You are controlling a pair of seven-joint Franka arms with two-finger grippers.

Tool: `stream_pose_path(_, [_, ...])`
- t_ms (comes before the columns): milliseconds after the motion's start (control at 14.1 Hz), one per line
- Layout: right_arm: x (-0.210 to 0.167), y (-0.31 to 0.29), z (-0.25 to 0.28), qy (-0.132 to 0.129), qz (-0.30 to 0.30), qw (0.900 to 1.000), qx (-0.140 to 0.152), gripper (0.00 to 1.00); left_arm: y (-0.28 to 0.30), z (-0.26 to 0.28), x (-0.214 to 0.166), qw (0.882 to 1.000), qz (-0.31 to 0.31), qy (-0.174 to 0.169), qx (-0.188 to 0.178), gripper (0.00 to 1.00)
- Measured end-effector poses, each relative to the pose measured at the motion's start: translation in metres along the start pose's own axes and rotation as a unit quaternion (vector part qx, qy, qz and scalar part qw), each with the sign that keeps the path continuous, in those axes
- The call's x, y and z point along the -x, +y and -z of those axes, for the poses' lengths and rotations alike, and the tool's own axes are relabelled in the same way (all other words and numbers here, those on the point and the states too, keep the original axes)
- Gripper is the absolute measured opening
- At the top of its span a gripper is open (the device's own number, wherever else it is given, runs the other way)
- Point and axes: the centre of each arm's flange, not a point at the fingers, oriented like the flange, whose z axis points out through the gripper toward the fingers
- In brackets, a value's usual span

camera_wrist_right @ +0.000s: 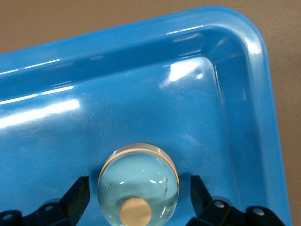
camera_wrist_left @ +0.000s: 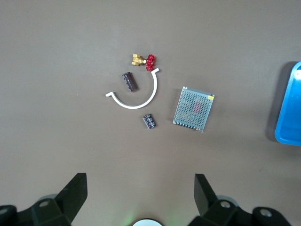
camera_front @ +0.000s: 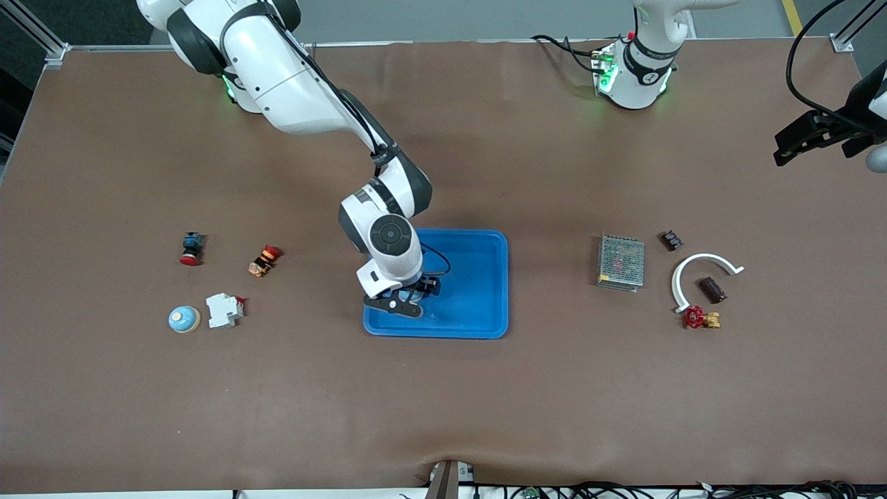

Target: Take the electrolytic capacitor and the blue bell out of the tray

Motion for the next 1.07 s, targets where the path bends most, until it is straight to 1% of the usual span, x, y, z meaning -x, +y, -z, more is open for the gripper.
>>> stream_pose_path(71, [0.000,0.000,0.000,0.000,0.000,1.000,0.000,0.77,-0.003,-0.001,0.000,1.000,-0.001,-0.001,0.000,1.00])
stream_pose_path(142, [-0.001,-0.001,0.001,0.001,0.000,1.000,-0.001,0.67,-0.004,-0.002,0.000,1.000,-0.002,-0.002,0.000,1.00])
stream_pose_path(355, [-0.006,-0.001,0.012,0.005,0.001,1.000,-0.002,0.67,-0.003,0.000,0.001,1.000,-0.004,0.000,0.001,1.00])
stream_pose_path(568, [-0.010,0.001,0.031,0.002,0.022,1.000,0.004,0.67,-0.002,0.002,0.002,1.000,-0.005,0.002,0.001,1.00])
stream_pose_path(711, [-0.010,0.003,0.048,-0.004,0.026,1.000,0.011,0.67,-0.002,0.002,0.002,1.000,-0.006,0.002,0.001,1.00])
stream_pose_path(853, [-0.010,0.005,0.078,-0.010,0.044,0.999,0.017,0.67,-0.001,0.002,0.002,1.000,-0.007,0.001,0.001,1.00])
stream_pose_path(1066, [-0.023,0.031,0.145,-0.027,0.106,0.993,0.031,0.67,0.001,0.001,0.003,1.000,-0.008,0.000,0.001,1.00])
